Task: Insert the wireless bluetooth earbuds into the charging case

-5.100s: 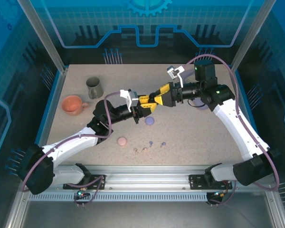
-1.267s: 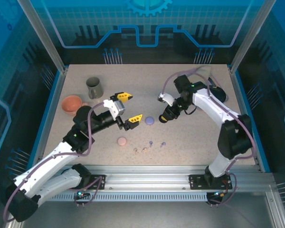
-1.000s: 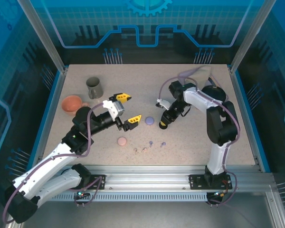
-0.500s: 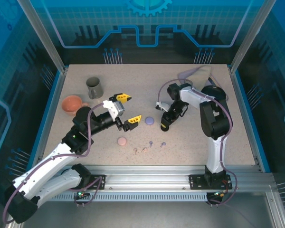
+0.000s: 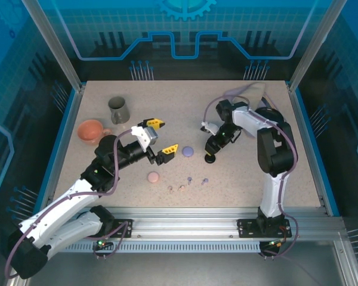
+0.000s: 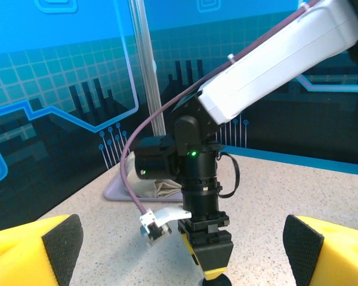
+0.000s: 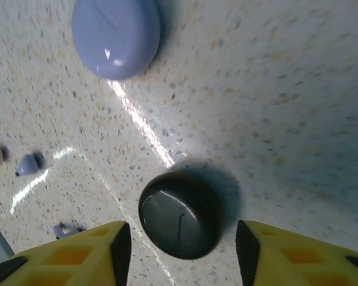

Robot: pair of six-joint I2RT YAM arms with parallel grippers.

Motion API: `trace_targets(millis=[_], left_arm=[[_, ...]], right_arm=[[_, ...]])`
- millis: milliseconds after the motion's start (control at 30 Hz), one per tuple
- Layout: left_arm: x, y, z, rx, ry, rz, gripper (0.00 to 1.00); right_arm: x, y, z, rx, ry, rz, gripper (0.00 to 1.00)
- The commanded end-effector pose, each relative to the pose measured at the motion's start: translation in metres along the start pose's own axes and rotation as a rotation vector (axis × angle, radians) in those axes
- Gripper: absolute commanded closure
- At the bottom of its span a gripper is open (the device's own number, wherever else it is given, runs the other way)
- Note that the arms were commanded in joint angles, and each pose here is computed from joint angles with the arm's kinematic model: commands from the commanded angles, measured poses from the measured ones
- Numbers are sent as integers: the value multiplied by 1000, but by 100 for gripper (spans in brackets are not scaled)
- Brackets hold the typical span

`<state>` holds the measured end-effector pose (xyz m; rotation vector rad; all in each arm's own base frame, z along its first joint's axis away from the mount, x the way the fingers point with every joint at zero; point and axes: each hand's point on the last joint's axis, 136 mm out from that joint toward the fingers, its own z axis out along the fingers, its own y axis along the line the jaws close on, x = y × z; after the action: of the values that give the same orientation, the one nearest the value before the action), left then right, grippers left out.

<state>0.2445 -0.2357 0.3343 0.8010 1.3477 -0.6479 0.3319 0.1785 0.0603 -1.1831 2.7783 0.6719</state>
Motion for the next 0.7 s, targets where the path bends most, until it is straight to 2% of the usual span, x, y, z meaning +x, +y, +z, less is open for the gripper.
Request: trace_targets(millis=[0, 200, 333, 433, 533, 667], left_arm=[[0, 13, -1, -70, -24, -35, 8], [17, 29, -3, -171, -1, -107, 1], [26, 41, -8, -240, 17, -154, 1], [28, 47, -11, -268, 20, -192, 1], [33, 53, -13, -295, 32, -243, 1], [47, 62, -16, -340, 70, -339, 1]], right_arm=[[-13, -1, -37, 75, -133, 0, 44], [-22, 12, -87, 187, -318, -63, 35], [-24, 19, -119, 261, -448, -96, 31], [-23, 27, -139, 311, -530, -141, 21], [-22, 33, -148, 344, -579, -199, 12], [-22, 42, -153, 340, -619, -262, 6]])
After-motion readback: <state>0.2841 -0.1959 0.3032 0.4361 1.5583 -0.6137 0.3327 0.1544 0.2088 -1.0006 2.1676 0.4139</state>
